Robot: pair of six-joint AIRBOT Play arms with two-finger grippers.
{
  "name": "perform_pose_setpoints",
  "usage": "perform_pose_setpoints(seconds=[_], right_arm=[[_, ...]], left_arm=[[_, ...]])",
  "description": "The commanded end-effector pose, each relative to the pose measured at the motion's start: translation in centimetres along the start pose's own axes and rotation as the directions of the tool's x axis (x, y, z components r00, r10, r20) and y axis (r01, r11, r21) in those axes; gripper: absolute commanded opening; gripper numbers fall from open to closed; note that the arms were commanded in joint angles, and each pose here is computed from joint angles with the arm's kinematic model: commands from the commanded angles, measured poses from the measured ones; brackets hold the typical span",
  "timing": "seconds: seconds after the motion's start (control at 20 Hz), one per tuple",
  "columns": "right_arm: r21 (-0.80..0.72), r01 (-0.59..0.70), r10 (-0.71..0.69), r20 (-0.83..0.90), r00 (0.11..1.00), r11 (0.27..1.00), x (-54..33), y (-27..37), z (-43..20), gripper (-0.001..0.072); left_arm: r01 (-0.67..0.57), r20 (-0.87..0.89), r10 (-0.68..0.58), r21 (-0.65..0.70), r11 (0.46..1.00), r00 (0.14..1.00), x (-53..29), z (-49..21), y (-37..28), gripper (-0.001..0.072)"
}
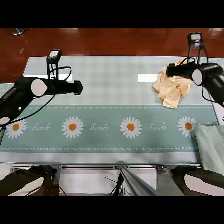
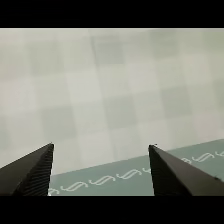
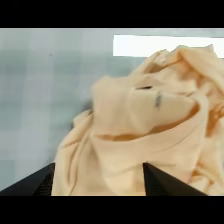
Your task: Fold the shirts.
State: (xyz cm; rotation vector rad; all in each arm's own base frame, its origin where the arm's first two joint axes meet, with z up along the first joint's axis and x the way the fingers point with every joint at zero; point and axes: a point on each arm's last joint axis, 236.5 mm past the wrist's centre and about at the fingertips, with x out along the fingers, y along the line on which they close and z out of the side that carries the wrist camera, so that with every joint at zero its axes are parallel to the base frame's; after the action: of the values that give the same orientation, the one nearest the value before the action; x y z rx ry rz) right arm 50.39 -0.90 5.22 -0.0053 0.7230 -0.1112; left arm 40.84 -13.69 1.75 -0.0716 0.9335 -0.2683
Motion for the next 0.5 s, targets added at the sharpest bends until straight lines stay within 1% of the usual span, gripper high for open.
perform_pose_setpoints(seconds=[0.0, 0.05, 0.15, 0.25, 0.45], right_arm=[[0.181, 0.072, -0.076, 0.011, 0.997, 0.981, 3.9, -6.0, 1.7, 0.0629], [0.213, 0.098, -0.094, -0.031, 0.995, 0.972, 5.3, -7.6, 0.9, 0.0629], [0.245, 0.178, -0.136, -0.179, 0.974, 0.953, 7.9, -10.6, -2.5, 0.0629], [0.278, 0.222, -0.130, -0.316, 0.940, 0.935, 9.7, -11.9, -6.1, 0.0628], [0.335, 0.168, -0.023, -0.398, 0.917, 0.927, 12.0, -10.2, -9.5, 0.0616]], left_arm=[[-0.053, 0.018, 0.052, 0.025, 0.998, 0.998, -0.1, 0.6, 2.0, 0.0703], [-0.058, 0.012, 0.057, 0.020, 0.998, 0.998, -0.1, 0.5, 2.3, 0.0703], [-0.061, -0.005, 0.061, 0.012, 0.998, 0.998, -0.2, 0.1, 2.6, 0.0703], [-0.061, -0.026, 0.061, 0.013, 0.998, 0.998, -0.1, -0.5, 2.5, 0.0703], [-0.060, -0.062, 0.061, 0.007, 0.998, 0.996, 0.6, -1.3, 2.6, 0.0702]])
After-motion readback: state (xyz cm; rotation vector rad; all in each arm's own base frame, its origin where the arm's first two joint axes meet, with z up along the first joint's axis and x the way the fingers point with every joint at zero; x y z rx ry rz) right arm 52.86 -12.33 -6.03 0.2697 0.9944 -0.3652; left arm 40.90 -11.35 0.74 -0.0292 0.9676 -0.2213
